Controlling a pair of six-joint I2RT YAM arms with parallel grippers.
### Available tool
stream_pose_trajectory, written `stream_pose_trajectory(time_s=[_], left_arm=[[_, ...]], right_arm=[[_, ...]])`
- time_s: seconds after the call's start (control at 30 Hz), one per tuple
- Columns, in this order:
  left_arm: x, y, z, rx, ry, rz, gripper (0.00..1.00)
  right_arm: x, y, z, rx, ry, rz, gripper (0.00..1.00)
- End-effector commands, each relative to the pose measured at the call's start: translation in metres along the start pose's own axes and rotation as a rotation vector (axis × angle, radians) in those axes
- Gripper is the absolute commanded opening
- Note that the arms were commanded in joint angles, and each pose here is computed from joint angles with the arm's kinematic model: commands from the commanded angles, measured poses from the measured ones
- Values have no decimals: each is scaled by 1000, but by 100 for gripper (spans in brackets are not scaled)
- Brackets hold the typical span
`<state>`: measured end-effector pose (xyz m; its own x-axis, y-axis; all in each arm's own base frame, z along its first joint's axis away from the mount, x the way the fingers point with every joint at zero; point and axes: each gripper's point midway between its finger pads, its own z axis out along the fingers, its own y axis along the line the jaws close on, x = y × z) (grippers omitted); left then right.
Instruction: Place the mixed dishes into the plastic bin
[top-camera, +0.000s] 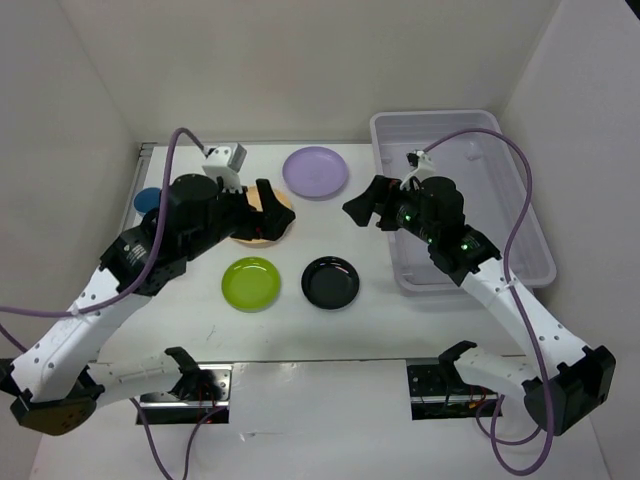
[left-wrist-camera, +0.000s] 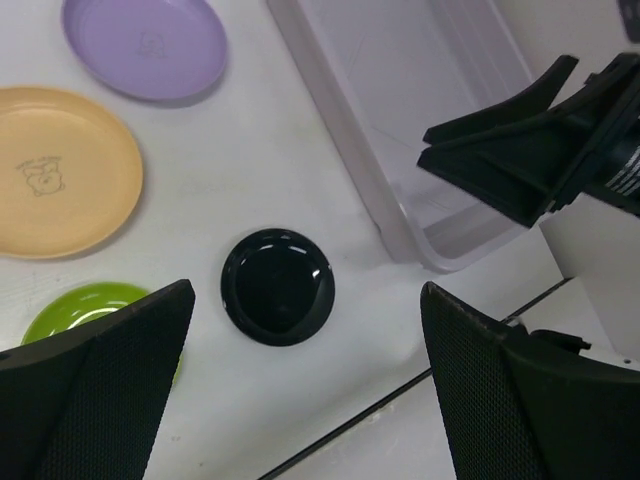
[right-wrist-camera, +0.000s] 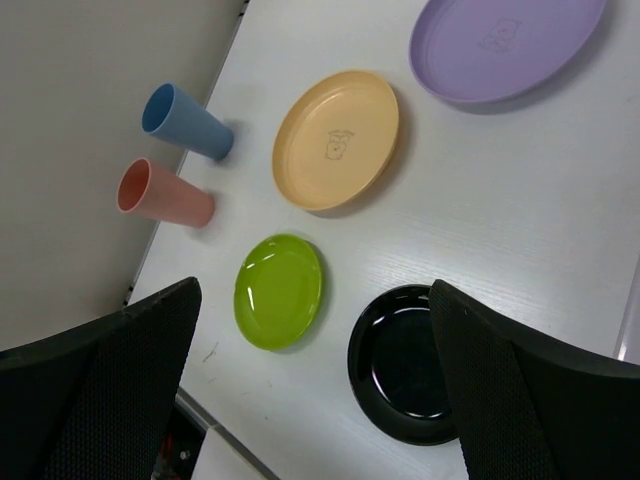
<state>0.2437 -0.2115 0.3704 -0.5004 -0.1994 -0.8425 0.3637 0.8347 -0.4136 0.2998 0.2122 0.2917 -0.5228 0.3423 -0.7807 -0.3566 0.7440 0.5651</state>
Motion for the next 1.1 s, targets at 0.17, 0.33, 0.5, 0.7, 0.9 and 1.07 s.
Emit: stream_pose_trajectory(time_s=[0.17, 0.33, 0.5, 0.7, 0.9, 1.07], left_arm=[[-17, 4, -67, 196, -367, -5, 79], [-14, 28, -64, 28, -275, 44, 16], [24, 36, 3, -120, 49, 79, 84], [57, 25, 30, 7, 169, 152, 63], [79, 48, 43, -82, 246, 143, 53], [69, 54, 39, -62, 191, 113, 61]], right_arm=[[25, 8, 23, -53, 87, -27, 99], [43, 14, 39, -71, 129, -27, 97], [58, 16, 51, -9, 148, -61, 80], [104, -25, 79, 271, 273, -107, 86], [137, -66, 100, 467, 309, -121, 88], [162, -97, 117, 590, 389, -181, 89]])
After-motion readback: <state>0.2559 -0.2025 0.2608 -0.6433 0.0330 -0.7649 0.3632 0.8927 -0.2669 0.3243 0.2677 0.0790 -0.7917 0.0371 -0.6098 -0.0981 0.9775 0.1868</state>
